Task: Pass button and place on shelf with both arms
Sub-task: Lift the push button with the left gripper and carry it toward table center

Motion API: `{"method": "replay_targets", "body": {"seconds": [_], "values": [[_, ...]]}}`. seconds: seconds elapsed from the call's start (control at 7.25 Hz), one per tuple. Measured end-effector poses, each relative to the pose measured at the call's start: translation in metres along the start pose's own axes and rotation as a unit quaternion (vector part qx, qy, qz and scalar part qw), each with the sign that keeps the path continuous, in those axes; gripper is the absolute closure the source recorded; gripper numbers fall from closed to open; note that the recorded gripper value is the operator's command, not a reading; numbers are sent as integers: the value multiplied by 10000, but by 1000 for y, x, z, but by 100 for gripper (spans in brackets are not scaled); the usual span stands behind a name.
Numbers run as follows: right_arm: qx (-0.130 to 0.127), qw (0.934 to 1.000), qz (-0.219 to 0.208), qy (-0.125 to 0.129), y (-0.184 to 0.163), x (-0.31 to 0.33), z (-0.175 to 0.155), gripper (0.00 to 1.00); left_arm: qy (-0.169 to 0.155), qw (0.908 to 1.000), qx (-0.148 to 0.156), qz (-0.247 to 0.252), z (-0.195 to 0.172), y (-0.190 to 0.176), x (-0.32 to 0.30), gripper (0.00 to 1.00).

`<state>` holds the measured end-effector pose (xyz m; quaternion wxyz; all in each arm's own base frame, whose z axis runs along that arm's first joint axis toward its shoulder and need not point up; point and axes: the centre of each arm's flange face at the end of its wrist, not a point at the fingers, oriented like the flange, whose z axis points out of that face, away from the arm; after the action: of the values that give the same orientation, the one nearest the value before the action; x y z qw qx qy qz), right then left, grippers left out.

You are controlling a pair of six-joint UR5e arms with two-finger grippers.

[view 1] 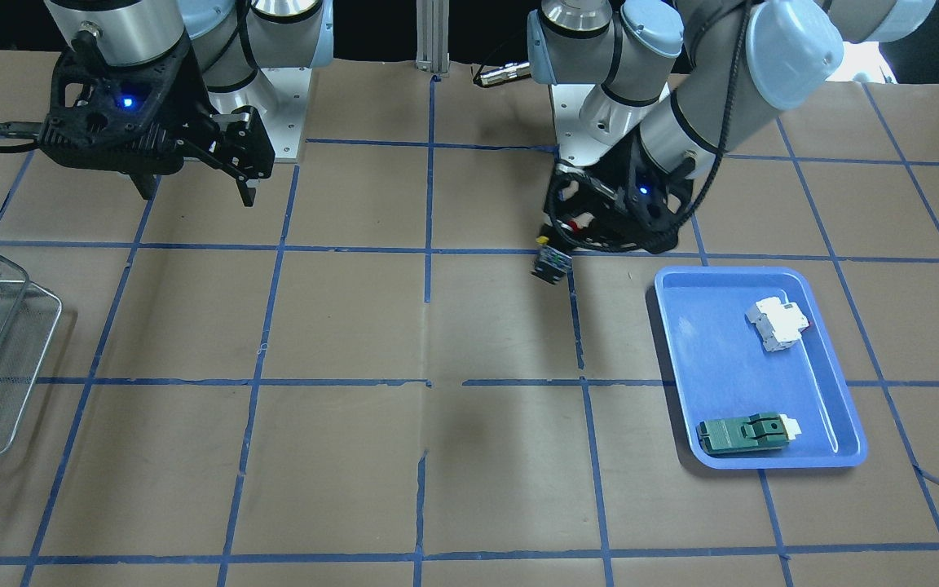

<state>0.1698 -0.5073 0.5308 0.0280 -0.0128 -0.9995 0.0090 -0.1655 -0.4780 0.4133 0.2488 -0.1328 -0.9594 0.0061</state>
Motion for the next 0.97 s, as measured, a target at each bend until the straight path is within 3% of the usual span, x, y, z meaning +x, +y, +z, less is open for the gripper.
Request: {"method": "replay_targets", "body": {"seconds": [0.14, 0.41, 0.69, 0.97], "values": [[17, 10000, 74, -11, -3, 8, -2, 0, 689, 9972, 164, -225, 3, -3, 22, 100], [64, 9988, 437, -216, -18, 50, -6, 0, 1948, 9774, 337, -751, 7, -10, 43, 100], [50, 9927, 808, -898, -28, 84, -6, 0, 3169, 9409, 424, -1118, 16, -13, 53, 100], [-107, 9806, 1032, -1664, -27, 79, -2, 0, 4157, 8990, 557, -1261, 32, -20, 50, 100]]}}
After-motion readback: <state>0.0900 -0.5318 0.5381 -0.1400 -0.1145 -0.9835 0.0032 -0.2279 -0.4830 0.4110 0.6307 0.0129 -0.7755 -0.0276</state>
